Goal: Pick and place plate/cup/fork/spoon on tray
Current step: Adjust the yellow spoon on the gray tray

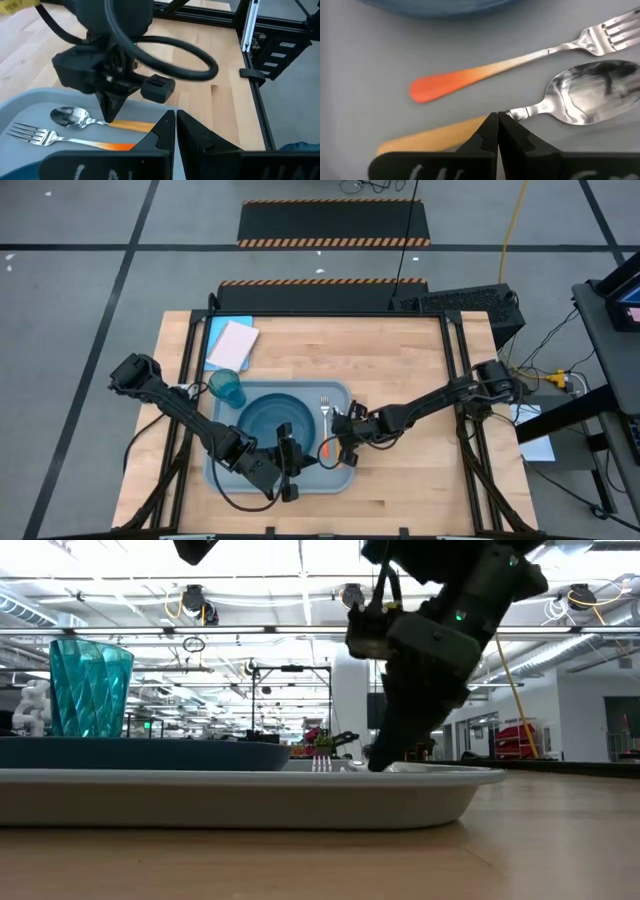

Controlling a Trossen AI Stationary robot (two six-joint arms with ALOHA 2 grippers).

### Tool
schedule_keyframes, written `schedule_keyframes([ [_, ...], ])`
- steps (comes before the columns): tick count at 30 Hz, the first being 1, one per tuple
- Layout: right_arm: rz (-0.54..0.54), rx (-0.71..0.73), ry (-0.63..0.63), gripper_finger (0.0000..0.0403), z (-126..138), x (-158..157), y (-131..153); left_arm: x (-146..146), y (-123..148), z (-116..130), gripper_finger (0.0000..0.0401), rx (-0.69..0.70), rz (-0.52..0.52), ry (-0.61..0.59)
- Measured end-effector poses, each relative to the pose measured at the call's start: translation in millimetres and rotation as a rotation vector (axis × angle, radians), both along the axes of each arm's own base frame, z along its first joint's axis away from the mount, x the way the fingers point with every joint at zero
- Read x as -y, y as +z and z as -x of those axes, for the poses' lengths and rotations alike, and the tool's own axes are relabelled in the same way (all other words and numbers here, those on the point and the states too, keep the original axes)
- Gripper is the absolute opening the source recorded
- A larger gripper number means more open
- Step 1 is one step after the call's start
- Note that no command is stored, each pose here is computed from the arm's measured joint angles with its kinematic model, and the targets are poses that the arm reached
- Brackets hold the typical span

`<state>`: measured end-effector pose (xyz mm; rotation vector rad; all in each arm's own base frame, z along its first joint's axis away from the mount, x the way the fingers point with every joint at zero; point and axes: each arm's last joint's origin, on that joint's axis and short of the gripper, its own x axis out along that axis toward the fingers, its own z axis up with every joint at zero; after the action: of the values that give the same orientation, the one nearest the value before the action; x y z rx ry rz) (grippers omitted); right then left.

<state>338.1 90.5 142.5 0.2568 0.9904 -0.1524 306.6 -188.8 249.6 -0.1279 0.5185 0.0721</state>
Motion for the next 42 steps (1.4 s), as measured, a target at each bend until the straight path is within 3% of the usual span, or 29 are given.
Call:
schedule_keyframes([
  [18, -0.010, 0.029, 0.054, 0.0000, -1.1, -1.4, -4.6, 0.3, 0.0, 0.1, 0.0019, -0.001, -0.006, -0.006],
  [25, 0.054, 0.029, -0.020, 0.0000, 2.0, 8.7, -9.9, 0.3, 0.2, 0.1, 0.0019, 0.001, -0.005, -0.006],
  [42, 0.102, 0.001, -0.035, 0.0000, 3.6, 15.3, -11.6, 0.4, 0.2, 0.0, 0.0019, 0.002, -0.013, -0.011],
])
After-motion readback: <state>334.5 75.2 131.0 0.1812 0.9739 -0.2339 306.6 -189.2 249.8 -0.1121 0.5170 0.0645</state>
